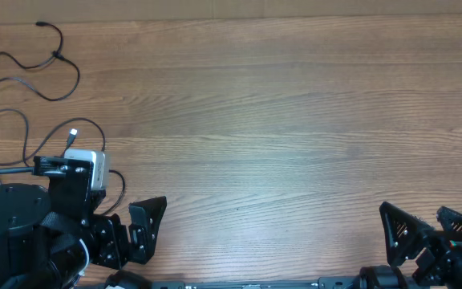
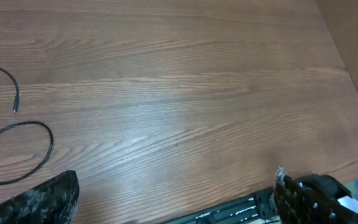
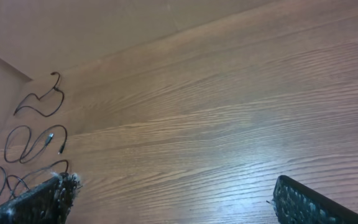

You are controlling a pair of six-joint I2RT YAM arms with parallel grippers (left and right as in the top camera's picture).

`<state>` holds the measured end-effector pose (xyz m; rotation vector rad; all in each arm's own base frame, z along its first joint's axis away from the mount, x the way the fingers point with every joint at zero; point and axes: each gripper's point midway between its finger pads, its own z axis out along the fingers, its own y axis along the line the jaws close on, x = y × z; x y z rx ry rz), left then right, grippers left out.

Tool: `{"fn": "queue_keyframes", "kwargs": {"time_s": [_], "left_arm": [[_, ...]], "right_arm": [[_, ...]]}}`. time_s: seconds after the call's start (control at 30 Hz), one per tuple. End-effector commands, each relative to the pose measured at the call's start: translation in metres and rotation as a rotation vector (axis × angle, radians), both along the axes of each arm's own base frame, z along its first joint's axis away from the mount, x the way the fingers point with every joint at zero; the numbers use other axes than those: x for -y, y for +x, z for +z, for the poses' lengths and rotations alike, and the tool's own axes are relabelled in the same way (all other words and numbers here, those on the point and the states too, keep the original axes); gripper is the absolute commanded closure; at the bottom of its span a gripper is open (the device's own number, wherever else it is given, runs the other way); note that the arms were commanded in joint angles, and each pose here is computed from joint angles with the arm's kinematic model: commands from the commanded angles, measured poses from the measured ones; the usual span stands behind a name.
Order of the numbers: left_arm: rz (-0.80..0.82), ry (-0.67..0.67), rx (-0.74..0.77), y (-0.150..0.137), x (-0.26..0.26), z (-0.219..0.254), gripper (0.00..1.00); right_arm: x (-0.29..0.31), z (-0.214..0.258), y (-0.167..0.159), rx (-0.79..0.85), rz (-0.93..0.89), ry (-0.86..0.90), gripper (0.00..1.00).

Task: Untangle cables

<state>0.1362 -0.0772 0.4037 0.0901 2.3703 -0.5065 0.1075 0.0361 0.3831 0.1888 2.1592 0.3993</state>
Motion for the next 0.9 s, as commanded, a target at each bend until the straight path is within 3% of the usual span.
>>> {"fn": "queue_keyframes", "kwargs": {"time_s": [0.0,0.87], "left_arm": [[0.020,0.009,-0.001,0.002,-0.003,-0.001,0.01],[0.020,0.009,-0.001,0.002,-0.003,-0.001,0.00]], "right_arm": [[0.001,-0.001,0.002,0.000,-0.003,-0.009,0.00],[0.009,-0.017,0.012,-0.037,-0.021,-0.066,0.00]]}}
